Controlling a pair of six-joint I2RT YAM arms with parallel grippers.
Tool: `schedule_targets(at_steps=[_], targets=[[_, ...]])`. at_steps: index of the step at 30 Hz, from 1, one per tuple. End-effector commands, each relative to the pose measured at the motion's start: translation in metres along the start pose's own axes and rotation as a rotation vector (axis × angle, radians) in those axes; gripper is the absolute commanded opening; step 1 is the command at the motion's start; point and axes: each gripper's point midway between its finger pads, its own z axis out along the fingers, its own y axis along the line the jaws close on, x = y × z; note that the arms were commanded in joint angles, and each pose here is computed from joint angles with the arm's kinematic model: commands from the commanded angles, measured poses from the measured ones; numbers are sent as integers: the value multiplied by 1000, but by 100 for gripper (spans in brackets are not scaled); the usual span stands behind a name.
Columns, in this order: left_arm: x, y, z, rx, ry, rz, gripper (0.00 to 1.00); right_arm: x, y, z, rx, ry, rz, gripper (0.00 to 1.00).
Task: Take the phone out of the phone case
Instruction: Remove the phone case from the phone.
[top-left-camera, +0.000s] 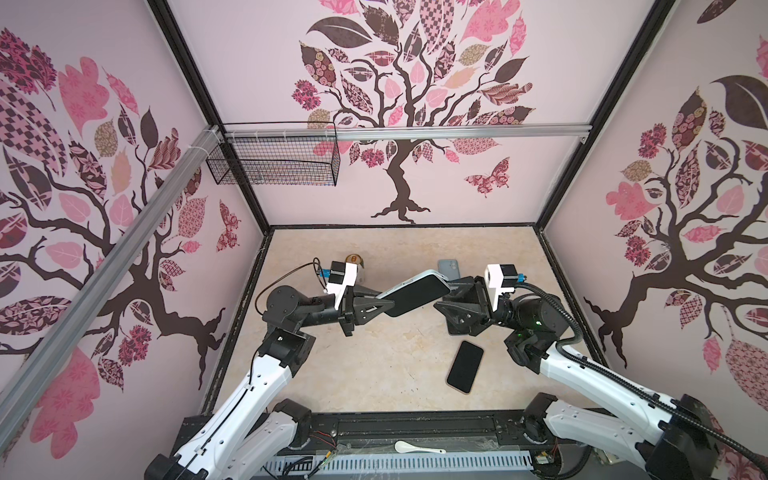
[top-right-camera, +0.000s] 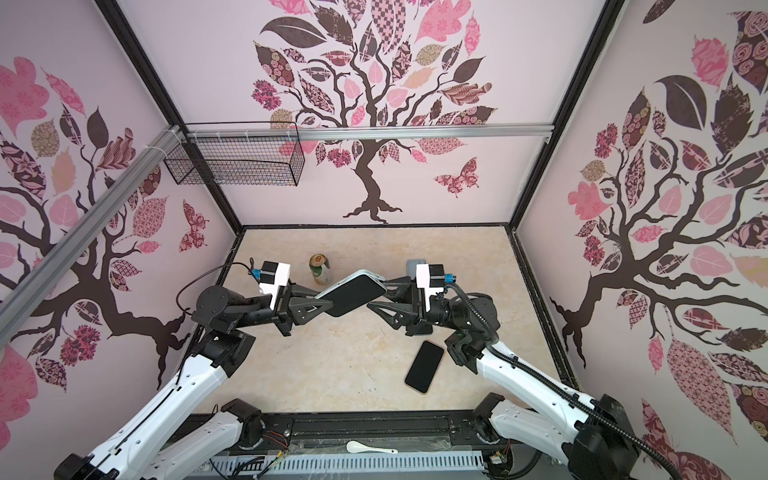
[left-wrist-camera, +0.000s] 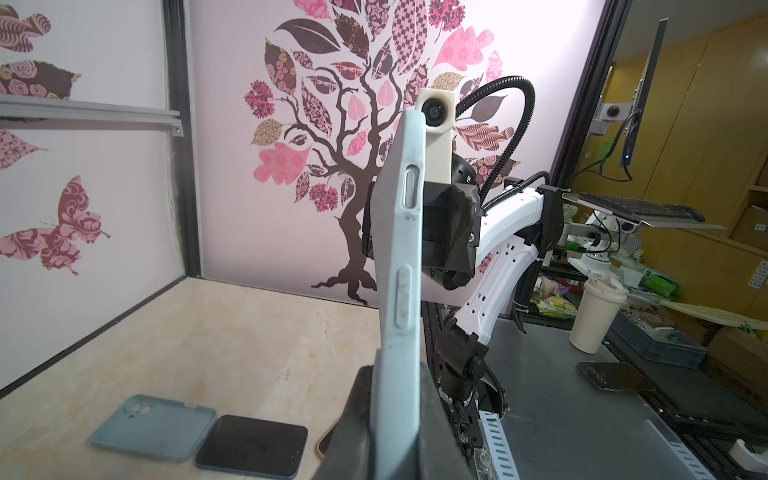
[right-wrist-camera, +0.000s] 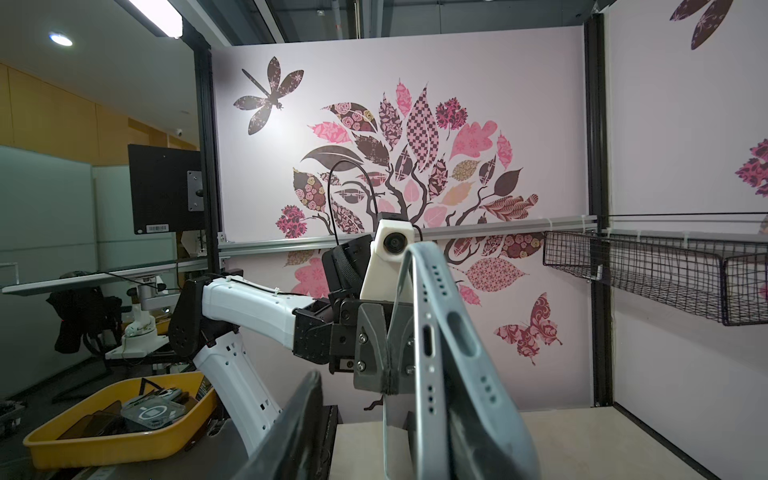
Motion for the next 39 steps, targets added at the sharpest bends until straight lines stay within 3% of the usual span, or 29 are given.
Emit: schedule_targets(at_steps=[1, 9, 23, 26, 32, 37, 39], targets=[[-20, 14, 0, -83, -96, -15, 0, -10, 28, 9, -138, -1, -28, 41], [-17, 14, 6, -71, -102, -29, 0, -9, 25, 12, -131, -3, -19, 33], [-12, 16, 10, -71, -104, -51, 0, -6, 19, 12, -102, -1, -16, 10], [-11, 15, 10, -70, -103, -53, 0, -5, 19, 13, -104, 6, -13, 11], [-11, 16, 10, -72, -102, -52, 0, -9, 19, 11, -87, -8, -38, 0], [-1, 25, 13, -98, -71, -96, 0, -12, 18, 8, -55, -15, -68, 0], [1, 28, 14, -104, -53, -110, 22, -11, 15, 6, -27, -5, -75, 0]])
